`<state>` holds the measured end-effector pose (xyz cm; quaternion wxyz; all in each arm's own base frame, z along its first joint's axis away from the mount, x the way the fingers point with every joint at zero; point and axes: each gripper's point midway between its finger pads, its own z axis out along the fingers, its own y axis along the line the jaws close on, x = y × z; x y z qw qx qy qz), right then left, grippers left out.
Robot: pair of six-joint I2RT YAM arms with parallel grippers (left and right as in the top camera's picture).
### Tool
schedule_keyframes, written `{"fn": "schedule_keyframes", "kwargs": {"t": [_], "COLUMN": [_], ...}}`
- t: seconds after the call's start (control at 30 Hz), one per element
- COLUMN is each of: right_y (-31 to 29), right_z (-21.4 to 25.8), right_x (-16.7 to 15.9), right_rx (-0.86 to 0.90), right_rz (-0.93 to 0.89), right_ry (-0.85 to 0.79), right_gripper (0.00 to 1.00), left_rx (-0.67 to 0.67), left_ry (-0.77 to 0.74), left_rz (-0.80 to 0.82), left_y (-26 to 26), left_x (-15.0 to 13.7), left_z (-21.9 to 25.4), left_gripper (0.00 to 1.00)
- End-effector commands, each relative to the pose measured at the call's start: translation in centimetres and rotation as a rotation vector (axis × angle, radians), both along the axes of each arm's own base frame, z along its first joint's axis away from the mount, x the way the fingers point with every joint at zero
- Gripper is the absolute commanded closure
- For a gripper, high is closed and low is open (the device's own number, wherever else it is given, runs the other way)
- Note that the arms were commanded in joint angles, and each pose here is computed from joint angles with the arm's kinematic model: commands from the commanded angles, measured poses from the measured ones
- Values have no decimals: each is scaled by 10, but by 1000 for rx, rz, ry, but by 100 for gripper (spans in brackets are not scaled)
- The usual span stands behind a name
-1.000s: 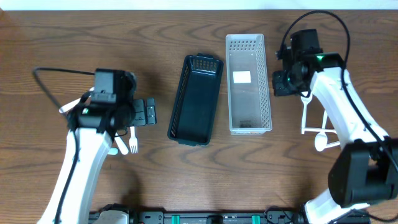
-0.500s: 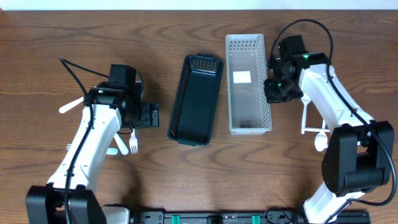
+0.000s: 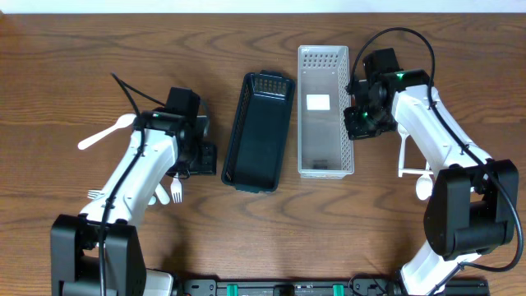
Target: Pack container
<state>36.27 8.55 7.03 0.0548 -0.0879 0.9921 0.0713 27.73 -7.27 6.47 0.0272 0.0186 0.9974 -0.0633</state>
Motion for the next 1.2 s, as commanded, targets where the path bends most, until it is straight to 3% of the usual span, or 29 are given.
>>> {"fn": "schedule_keyframes", "kwargs": {"t": [0.0,0.57,0.77,1.03,1.17], "right_y": [12,16,-1,-8,20], "right_z": [1,2,2,62,82], "right_x": [-2,-3,5,41,34], "right_rx": [49,73,-26,-93,-21], "right_rz": [53,76,60,24,114], "right_ry": [4,3,-31,-203,-211], "right_gripper": [99,99,99,99,99], "left_rx": [-4,-37,-2,115,109], "left_ry": [7,-19,-40,-92,-114], "left_rz": [-28,-169,-169,-132,-76], "left_y": [-8,-53,-49,-23,-10], "left_x": [-1,-8,-4,9,16], "left_z": [0,1,1,4,10], "left_gripper": [45,45,45,41,39]}}
